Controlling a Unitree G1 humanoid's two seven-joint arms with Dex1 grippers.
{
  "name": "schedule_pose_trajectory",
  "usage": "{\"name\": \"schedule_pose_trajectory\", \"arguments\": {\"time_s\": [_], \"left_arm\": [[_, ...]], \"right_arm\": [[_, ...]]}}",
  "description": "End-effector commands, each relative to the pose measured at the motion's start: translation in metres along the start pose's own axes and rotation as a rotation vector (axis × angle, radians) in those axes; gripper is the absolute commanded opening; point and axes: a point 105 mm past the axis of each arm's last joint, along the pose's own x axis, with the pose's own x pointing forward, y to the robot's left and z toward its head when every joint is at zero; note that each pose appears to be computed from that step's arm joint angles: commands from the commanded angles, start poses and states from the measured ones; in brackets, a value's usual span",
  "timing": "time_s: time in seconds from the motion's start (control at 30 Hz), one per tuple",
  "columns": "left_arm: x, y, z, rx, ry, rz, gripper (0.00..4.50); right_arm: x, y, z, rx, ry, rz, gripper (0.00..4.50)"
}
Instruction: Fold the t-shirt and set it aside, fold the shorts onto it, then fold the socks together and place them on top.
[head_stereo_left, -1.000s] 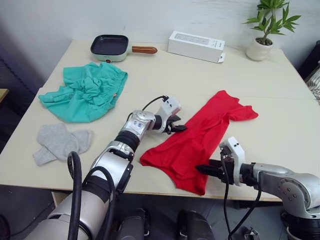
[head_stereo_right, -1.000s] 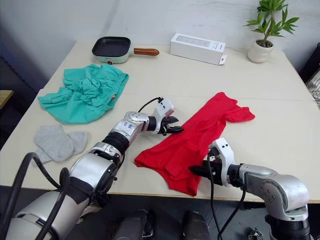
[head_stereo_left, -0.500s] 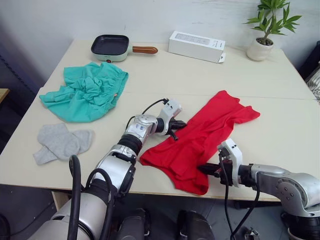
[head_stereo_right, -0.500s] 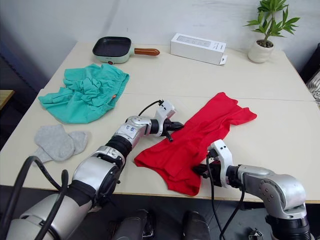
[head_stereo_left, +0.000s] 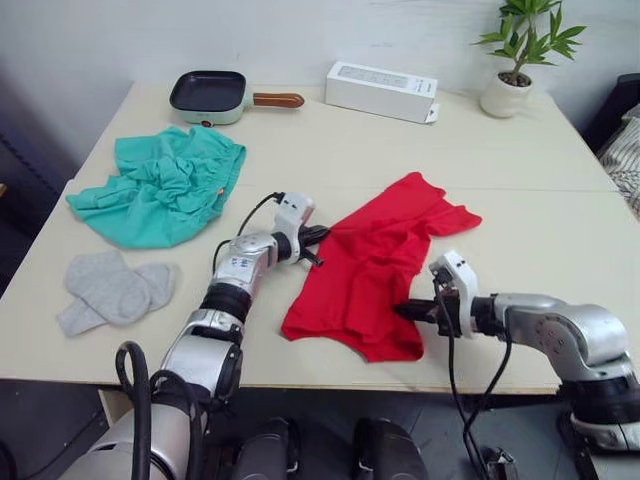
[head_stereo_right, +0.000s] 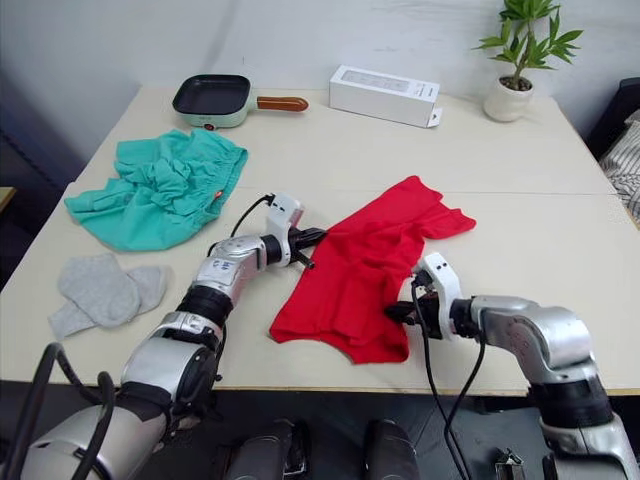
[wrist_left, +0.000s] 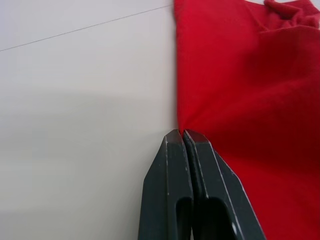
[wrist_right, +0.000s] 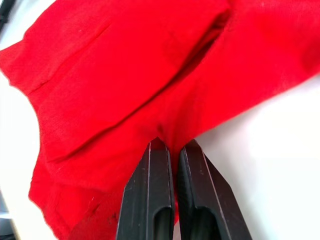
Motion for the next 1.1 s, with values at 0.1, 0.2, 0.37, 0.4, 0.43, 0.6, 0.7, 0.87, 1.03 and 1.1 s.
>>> {"name": "schedule_pose_trajectory", "arguments": {"time_s": [0.1, 0.2, 0.37, 0.4, 0.43, 0.6, 0.7, 0.87, 1.03, 1.1], "left_arm": [[-0.028, 0.024, 0.014, -0.034, -0.097, 0.160, 0.01], [-0.043, 0.030, 0.013, -0.050, -0.112, 0.215, 0.01], [-0.055, 0.033, 0.011, -0.056, -0.109, 0.248, 0.01], [-0.056, 0.031, 0.011, -0.055, -0.105, 0.232, 0.01], [-0.055, 0.027, 0.010, -0.035, -0.100, 0.201, 0.01], [-0.059, 0.022, 0.010, 0.004, -0.079, 0.146, 0.40], [-0.066, 0.021, 0.009, 0.052, -0.045, 0.115, 1.22], [-0.110, 0.019, 0.005, 0.403, 0.049, 0.011, 2.86], [-0.138, -0.002, -0.015, 0.935, 0.107, -0.257, 4.30], [-0.142, -0.009, -0.023, 1.021, 0.087, -0.332, 4.41]], "right_arm": [[0.009, -0.016, 0.016, -0.046, -0.005, -0.025, 0.00], [0.011, -0.021, 0.019, -0.053, 0.002, -0.019, 0.00], [0.014, -0.023, 0.017, -0.046, 0.016, 0.003, 0.00], [0.014, -0.020, 0.016, -0.037, 0.022, 0.024, 0.00], [0.015, -0.015, 0.015, -0.016, 0.021, 0.051, 0.00], [0.013, -0.009, 0.022, 0.019, -0.045, 0.077, 0.71], [0.002, -0.007, 0.026, -0.021, -0.081, 0.091, 1.71], [-0.041, -0.019, 0.024, -0.464, -0.130, 0.037, 3.50], [-0.060, -0.032, 0.012, -1.068, -0.078, 0.011, 4.50], [-0.060, -0.035, 0.004, -1.182, -0.083, 0.030, 4.50]]}}
